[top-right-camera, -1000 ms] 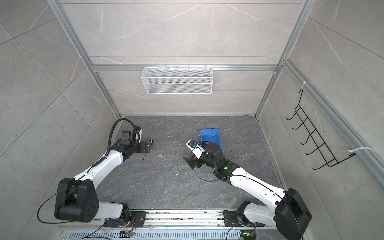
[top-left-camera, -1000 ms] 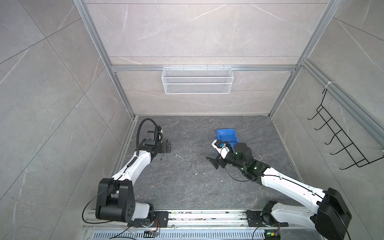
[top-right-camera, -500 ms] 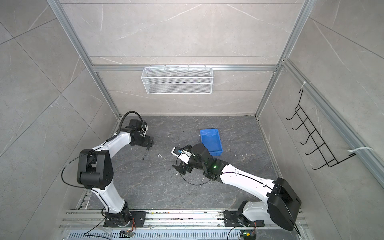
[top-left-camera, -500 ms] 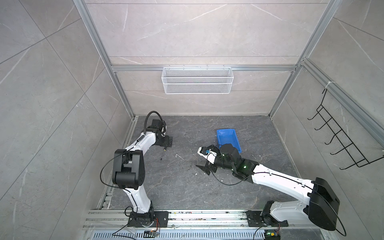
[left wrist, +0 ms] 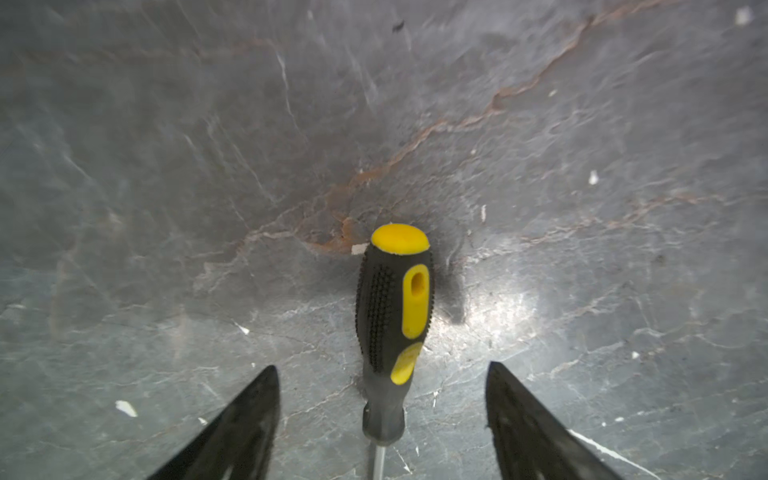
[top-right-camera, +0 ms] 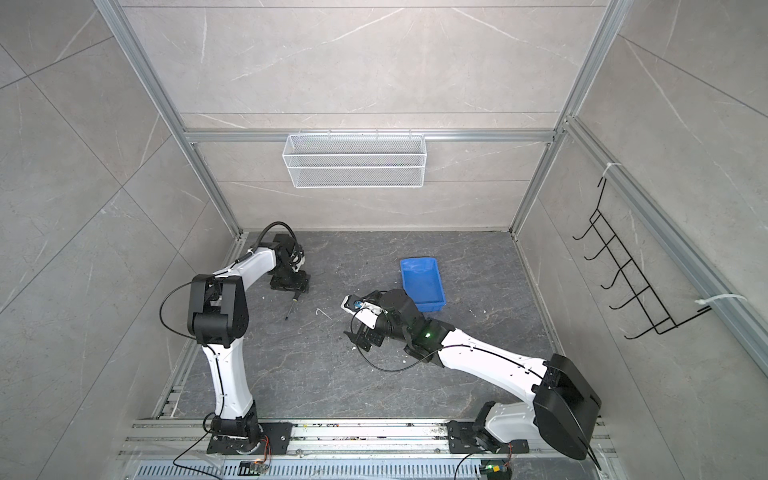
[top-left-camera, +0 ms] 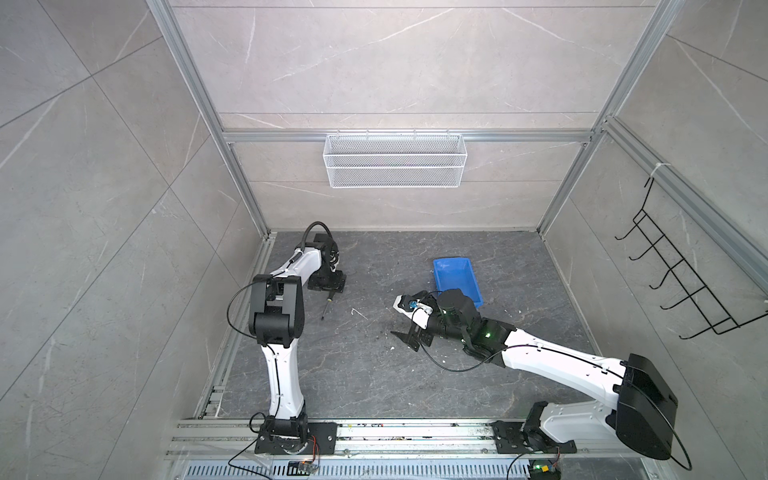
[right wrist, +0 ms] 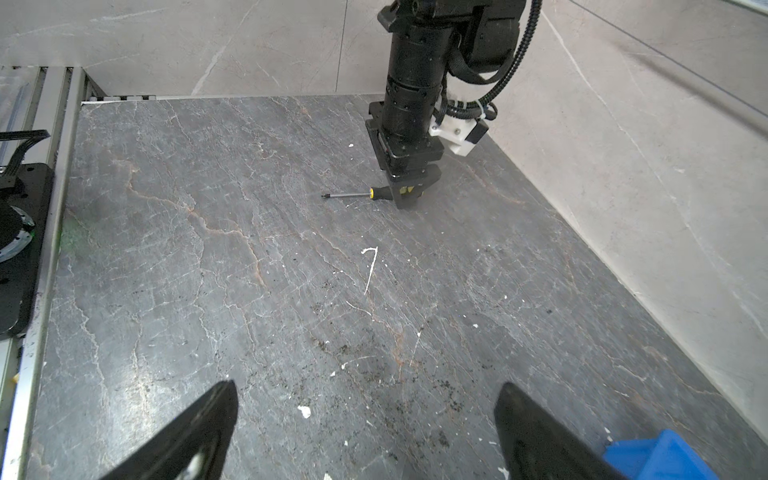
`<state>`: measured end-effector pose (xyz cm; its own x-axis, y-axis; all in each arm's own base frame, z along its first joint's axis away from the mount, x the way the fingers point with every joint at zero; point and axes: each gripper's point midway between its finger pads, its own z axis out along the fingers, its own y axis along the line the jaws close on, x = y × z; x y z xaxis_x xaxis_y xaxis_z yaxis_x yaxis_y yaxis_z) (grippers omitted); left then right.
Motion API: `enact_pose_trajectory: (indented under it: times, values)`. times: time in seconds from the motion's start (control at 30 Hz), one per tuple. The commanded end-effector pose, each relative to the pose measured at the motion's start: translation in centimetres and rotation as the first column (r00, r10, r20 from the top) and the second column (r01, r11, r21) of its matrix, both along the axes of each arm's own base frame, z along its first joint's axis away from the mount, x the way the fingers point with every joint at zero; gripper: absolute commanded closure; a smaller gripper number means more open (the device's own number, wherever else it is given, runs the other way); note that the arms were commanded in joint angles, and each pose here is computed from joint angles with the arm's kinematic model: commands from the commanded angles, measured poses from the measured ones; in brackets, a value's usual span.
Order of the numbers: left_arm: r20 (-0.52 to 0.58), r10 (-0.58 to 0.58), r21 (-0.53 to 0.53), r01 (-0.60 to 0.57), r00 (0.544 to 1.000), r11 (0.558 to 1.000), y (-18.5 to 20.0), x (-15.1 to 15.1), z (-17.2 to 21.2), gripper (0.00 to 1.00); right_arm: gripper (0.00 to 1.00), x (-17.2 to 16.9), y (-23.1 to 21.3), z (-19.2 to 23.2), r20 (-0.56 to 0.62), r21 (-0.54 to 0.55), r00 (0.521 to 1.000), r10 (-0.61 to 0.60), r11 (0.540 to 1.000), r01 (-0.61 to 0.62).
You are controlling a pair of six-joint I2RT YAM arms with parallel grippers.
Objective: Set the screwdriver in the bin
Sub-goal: 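Lower the left gripper and close it on the screwdriver handle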
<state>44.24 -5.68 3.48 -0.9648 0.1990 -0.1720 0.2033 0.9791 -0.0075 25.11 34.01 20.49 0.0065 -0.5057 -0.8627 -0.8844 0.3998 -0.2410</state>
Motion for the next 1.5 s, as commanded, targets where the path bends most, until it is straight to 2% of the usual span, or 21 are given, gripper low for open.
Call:
enact_pose_trajectory:
  times: [0.0, 0.27, 0.53, 0.7, 0.87, 1.13, 1.47]
  values:
    - [-0.037, -0.008, 0.031, 0.010, 0.999, 0.999, 0.4, -0.4, 0.0, 0.29, 0.01, -0.2, -0.1, 0.8, 0.005, 0.013, 1.000, -0.009, 1.000, 0.009]
    - [-0.045, -0.005, 0.035, 0.006, 0.999, 0.999, 0.3, 0.6, -1.0, 0.40, 0.01, -0.6, 0.1, 0.3, -0.005, 0.014, 1.000, -0.003, 1.000, 0.003]
    - [-0.057, -0.009, 0.034, 0.011, 0.998, 0.999, 0.0, 0.8, -1.7, 0.60, 0.01, -0.6, 0.0, 0.1, -0.004, 0.010, 1.000, -0.010, 1.000, 0.010]
    - [-0.070, -0.004, 0.035, 0.007, 0.998, 0.999, 0.0, 0.5, -2.3, 0.85, 0.01, -0.6, 0.2, 0.0, -0.004, 0.010, 1.000, -0.008, 1.000, 0.008]
    - [-0.052, -0.004, 0.038, 0.006, 0.999, 0.999, 0.0, 0.5, -2.0, 0.99, 0.01, -0.6, 0.2, 0.1, -0.002, 0.012, 1.000, -0.006, 1.000, 0.006]
    - [-0.014, -0.005, 0.042, 0.005, 1.000, 0.999, -0.2, 0.7, -0.8, 1.00, 0.01, -0.4, 0.3, 0.5, 0.008, 0.030, 1.000, -0.018, 0.999, 0.018]
    - [0.149, 0.003, 0.016, -0.006, 0.989, 1.000, -0.9, 1.0, 4.9, 1.00, 0.01, -0.6, 0.0, 1.9, 0.017, 0.091, 0.999, -0.030, 0.995, 0.029]
